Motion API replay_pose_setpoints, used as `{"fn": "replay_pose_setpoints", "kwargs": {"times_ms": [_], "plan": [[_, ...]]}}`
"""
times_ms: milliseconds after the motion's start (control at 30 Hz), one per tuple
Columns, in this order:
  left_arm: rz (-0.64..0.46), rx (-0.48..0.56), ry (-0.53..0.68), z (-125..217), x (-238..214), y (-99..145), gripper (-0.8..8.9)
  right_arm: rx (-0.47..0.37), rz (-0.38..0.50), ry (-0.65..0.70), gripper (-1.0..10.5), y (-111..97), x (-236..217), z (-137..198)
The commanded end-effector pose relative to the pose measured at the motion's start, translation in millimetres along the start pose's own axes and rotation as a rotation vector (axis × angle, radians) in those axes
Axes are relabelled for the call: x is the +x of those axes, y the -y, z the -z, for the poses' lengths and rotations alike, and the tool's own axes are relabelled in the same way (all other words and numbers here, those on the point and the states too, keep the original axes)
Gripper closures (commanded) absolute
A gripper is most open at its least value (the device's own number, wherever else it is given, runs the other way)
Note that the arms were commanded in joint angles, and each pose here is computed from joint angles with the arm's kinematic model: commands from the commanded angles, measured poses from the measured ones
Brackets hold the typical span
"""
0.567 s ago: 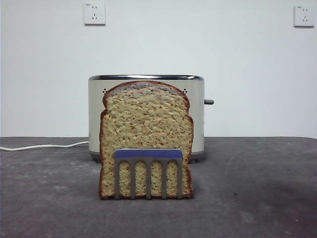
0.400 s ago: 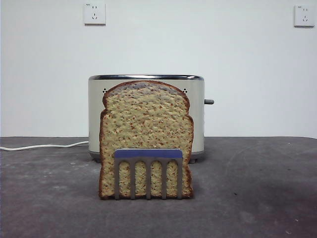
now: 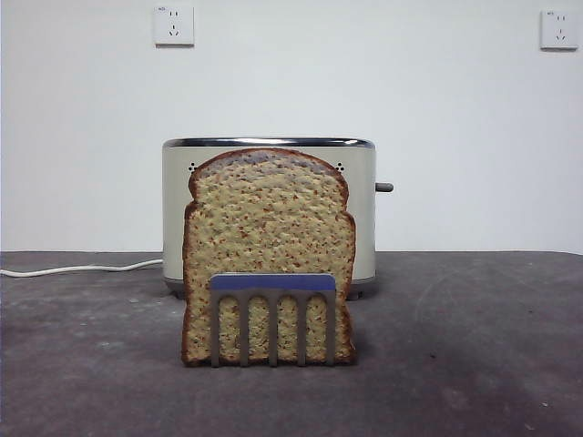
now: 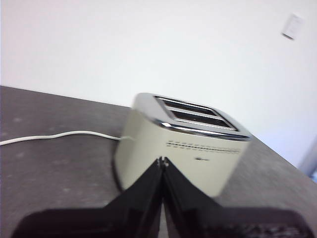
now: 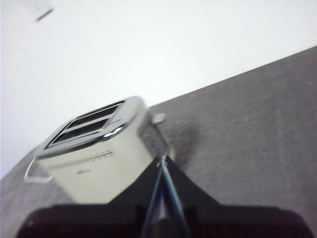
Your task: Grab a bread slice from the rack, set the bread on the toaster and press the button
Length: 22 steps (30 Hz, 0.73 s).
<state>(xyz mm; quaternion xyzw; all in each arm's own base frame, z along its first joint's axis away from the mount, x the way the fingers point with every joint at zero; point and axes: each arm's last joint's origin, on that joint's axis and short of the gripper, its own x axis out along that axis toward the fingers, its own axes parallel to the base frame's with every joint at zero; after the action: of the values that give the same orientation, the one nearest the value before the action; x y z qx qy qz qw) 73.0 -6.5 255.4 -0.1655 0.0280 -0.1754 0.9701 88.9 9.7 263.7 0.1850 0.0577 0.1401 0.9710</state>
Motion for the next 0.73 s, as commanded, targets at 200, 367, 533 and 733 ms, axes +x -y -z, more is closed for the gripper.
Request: {"fn": "replay_pose_setpoints", "kwargs": {"times_ms": [200, 367, 533, 733], "plan": [[0.172, 0.132, -0.123, -46, 4, 20, 8.21, -0.237, -0.050, -0.228, 9.6, -26, 6, -64], [0.271, 0.191, -0.224, -68, 9, 28, 8.21, -0.325, -0.071, -0.388, 9.6, -37, 11, -92], [0.306, 0.246, -0.349, -85, 13, 34, 8.21, -0.343, -0.095, -0.546, 9.6, -45, 14, -106], [0.364, 0.301, -0.427, -92, 15, 41, 8.21, -0.357, -0.134, -0.617, 9.6, -50, 16, -108]]}}
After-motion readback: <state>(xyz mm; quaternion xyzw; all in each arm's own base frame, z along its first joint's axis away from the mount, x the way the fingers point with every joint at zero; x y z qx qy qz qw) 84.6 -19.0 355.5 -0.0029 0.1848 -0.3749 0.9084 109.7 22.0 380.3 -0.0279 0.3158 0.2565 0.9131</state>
